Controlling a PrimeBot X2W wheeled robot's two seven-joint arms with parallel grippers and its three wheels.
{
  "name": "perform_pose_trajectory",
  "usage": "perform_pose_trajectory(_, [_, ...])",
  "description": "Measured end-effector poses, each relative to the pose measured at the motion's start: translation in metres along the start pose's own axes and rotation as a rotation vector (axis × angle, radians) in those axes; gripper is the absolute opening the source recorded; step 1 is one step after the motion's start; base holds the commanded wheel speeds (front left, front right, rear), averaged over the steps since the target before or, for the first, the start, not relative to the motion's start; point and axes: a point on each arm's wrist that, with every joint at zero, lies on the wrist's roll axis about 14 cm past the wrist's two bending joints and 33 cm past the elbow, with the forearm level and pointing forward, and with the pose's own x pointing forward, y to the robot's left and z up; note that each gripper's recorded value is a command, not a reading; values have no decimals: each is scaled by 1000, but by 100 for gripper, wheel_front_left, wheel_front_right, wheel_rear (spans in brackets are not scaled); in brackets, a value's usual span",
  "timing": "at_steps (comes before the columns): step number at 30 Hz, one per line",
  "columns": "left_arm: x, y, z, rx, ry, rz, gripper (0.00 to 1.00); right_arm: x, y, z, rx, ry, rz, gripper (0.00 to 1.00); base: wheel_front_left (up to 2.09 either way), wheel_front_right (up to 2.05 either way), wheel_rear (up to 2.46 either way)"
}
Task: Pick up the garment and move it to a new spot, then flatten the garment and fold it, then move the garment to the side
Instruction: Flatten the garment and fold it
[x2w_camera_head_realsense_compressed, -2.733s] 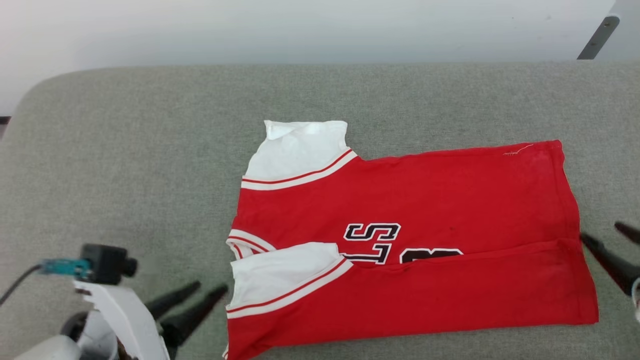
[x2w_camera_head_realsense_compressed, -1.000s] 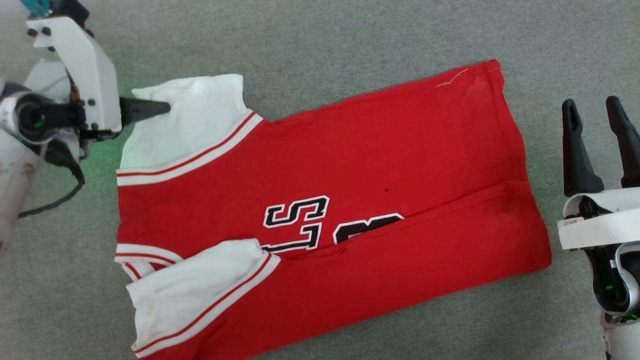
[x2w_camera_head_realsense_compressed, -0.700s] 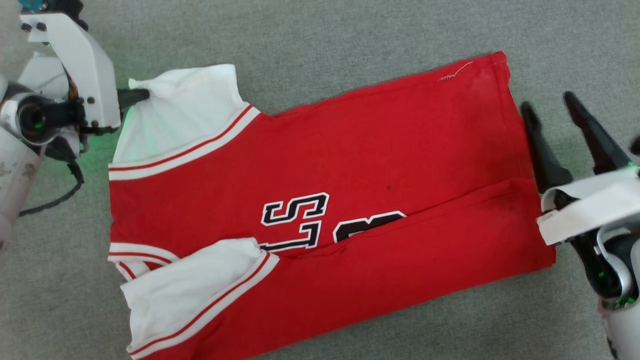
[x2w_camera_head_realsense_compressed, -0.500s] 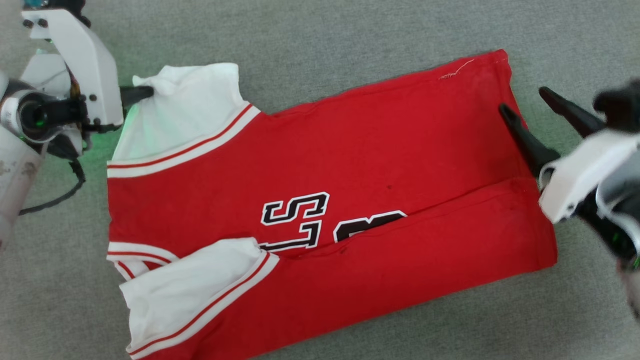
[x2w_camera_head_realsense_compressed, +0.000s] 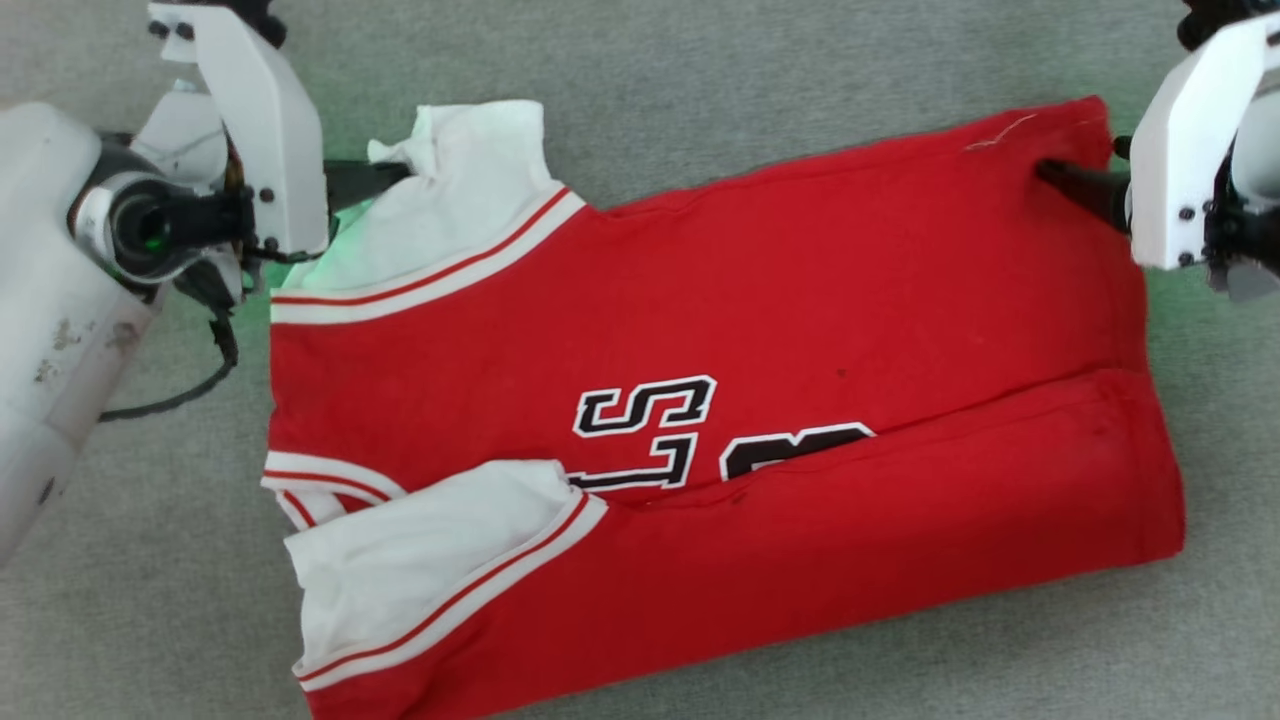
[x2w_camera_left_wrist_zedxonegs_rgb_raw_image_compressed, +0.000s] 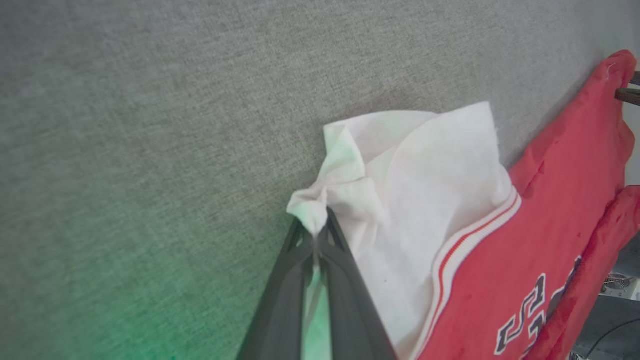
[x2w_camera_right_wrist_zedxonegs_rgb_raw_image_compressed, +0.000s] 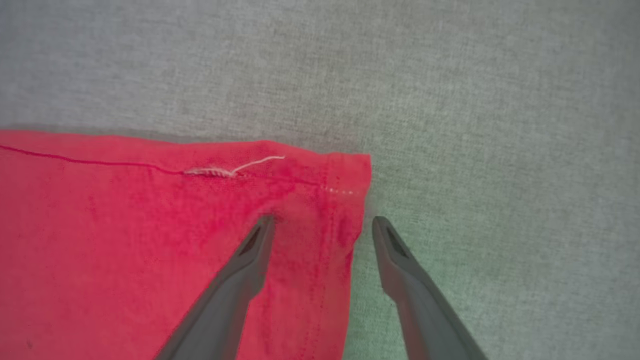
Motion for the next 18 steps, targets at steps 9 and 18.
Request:
perform_pose_trajectory(9, [-2, 0, -2, 8, -15, -10, 0, 23, 1, -3, 6, 80, 2, 0, 0, 0, 0])
perform_pose_trajectory(18, [-28, -28, 6, -8, -145, -77, 0, 6, 15, -4, -49, -62, 46, 0, 0, 0, 0])
